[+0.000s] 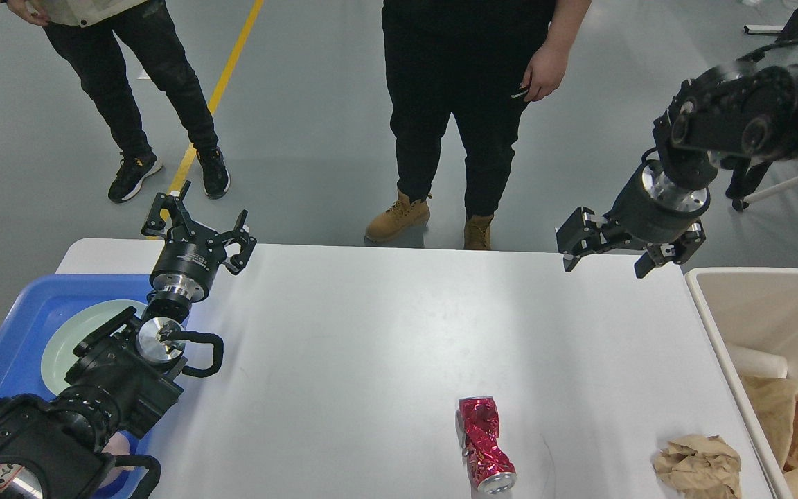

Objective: Tidy desktop

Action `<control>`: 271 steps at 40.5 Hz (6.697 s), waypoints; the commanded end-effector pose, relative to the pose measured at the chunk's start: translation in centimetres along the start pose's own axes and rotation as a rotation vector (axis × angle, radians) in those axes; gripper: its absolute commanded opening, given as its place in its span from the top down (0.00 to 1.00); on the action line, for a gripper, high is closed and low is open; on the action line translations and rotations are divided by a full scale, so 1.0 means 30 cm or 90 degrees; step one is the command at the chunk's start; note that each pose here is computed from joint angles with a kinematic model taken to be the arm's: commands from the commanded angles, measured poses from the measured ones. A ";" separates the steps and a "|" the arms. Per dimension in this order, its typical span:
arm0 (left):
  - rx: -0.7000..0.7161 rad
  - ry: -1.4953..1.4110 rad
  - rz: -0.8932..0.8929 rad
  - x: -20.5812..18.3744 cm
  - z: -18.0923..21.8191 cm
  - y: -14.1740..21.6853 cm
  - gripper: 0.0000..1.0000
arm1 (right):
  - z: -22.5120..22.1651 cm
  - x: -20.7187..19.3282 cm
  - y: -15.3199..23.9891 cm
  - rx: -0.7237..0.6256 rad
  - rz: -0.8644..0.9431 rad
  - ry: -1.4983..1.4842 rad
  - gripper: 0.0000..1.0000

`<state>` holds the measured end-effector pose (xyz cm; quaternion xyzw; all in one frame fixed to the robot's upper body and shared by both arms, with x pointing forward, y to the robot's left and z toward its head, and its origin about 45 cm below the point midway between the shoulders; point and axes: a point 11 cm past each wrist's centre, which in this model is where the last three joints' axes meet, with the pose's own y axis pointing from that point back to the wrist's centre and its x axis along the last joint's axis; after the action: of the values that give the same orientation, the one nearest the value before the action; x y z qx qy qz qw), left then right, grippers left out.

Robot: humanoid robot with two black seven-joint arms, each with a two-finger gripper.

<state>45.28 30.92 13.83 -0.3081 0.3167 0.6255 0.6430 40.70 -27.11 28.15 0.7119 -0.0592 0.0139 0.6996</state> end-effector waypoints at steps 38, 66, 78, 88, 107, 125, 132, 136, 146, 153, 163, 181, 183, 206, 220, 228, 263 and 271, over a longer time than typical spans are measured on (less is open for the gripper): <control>0.000 0.000 -0.001 0.000 0.000 0.000 0.04 | -0.201 -0.304 -0.524 0.114 -0.182 0.002 0.00; 0.000 0.000 -0.001 0.000 0.000 0.000 0.04 | -0.281 -0.428 -0.668 0.109 -0.171 0.017 0.00; 0.000 0.000 -0.001 0.000 0.000 0.000 0.04 | -0.272 -0.445 -0.721 0.106 -0.121 0.002 0.00; 0.000 0.000 0.000 0.000 0.000 0.000 0.04 | -0.235 -0.452 -0.746 0.053 -0.100 -0.003 0.00; 0.000 0.000 -0.001 0.000 0.000 0.000 0.04 | -0.203 -0.424 -0.753 0.025 -0.025 -0.017 0.92; 0.000 0.000 0.000 0.000 0.000 0.000 0.04 | -0.077 -0.304 -0.661 -0.006 0.011 -0.059 1.00; 0.000 0.000 -0.002 -0.003 0.001 -0.002 0.04 | -0.056 -0.264 -0.626 0.001 0.023 -0.076 1.00; 0.000 0.000 -0.001 -0.002 0.001 -0.002 0.04 | -0.049 -0.227 -0.596 0.016 0.043 -0.092 0.59; 0.000 0.000 0.000 0.000 0.000 0.000 0.04 | 0.014 -0.070 -0.433 0.058 0.118 -0.167 0.00; 0.000 0.000 -0.001 0.000 0.000 0.000 0.04 | 0.036 0.050 -0.139 0.099 0.077 -0.142 0.00; 0.000 0.000 0.000 0.000 0.000 0.000 0.04 | 0.028 0.102 0.255 0.196 0.050 -0.100 0.00; 0.000 0.000 -0.001 0.000 0.000 0.000 0.04 | 0.122 -0.167 -0.214 0.235 -0.180 -0.254 0.00; 0.000 0.000 0.000 0.000 0.000 0.000 0.04 | 0.129 -0.232 -0.293 0.251 -0.222 -0.292 0.00; 0.000 0.000 -0.001 -0.002 0.001 -0.002 0.04 | 0.049 -0.506 -0.605 0.367 -0.329 -0.479 0.02; 0.000 0.000 -0.001 0.000 0.000 0.000 0.04 | 0.018 -0.492 -0.651 0.370 -0.278 -0.560 0.09; 0.000 0.000 -0.001 -0.002 0.001 -0.002 0.04 | 0.024 -0.527 -0.680 0.357 -0.284 -0.572 0.09; 0.000 0.000 -0.001 0.000 0.000 0.000 0.04 | 0.032 -0.520 -0.739 0.281 -0.189 -0.579 0.58; 0.000 0.000 -0.001 0.000 0.000 0.000 0.04 | 0.028 -0.510 -0.732 0.286 -0.187 -0.577 0.58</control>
<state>45.29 30.90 13.85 -0.3084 0.3167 0.6250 0.6434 27.62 -26.71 4.63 0.7786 -0.2509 -0.3823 0.4297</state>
